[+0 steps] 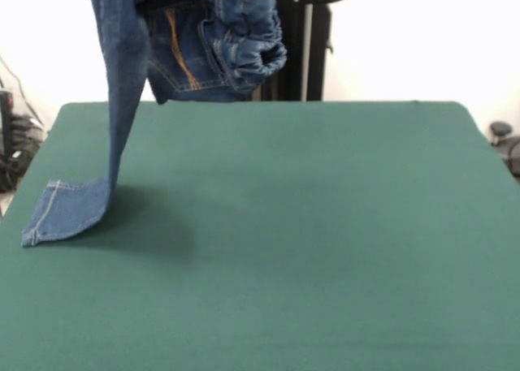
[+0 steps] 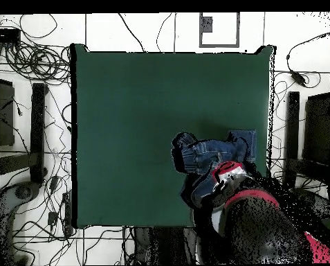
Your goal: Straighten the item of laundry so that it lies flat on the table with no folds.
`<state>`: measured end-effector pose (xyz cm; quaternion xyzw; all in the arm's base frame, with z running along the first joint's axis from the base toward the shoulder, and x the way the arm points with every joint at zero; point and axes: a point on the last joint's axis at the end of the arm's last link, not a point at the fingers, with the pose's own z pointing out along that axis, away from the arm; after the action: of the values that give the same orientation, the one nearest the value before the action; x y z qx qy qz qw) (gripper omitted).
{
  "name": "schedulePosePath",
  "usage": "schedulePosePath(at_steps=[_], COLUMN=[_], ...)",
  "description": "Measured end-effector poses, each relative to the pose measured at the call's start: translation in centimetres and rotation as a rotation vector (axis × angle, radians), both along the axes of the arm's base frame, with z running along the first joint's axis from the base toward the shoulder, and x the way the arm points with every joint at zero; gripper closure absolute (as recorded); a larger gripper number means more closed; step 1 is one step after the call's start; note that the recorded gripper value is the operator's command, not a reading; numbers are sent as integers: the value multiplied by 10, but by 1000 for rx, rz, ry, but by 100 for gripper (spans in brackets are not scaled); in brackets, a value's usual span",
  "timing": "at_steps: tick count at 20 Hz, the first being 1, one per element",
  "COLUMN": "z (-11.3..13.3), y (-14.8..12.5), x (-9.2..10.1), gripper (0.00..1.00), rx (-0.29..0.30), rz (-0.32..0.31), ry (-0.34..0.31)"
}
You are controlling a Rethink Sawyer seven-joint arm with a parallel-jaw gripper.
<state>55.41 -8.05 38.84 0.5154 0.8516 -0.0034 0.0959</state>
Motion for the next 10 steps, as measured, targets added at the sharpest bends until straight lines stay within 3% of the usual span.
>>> schedulePosePath(at_steps=[10], z=[-34], y=[-23], x=[-1], gripper=[100], rx=[-17], rz=[-73], ry=[-62])
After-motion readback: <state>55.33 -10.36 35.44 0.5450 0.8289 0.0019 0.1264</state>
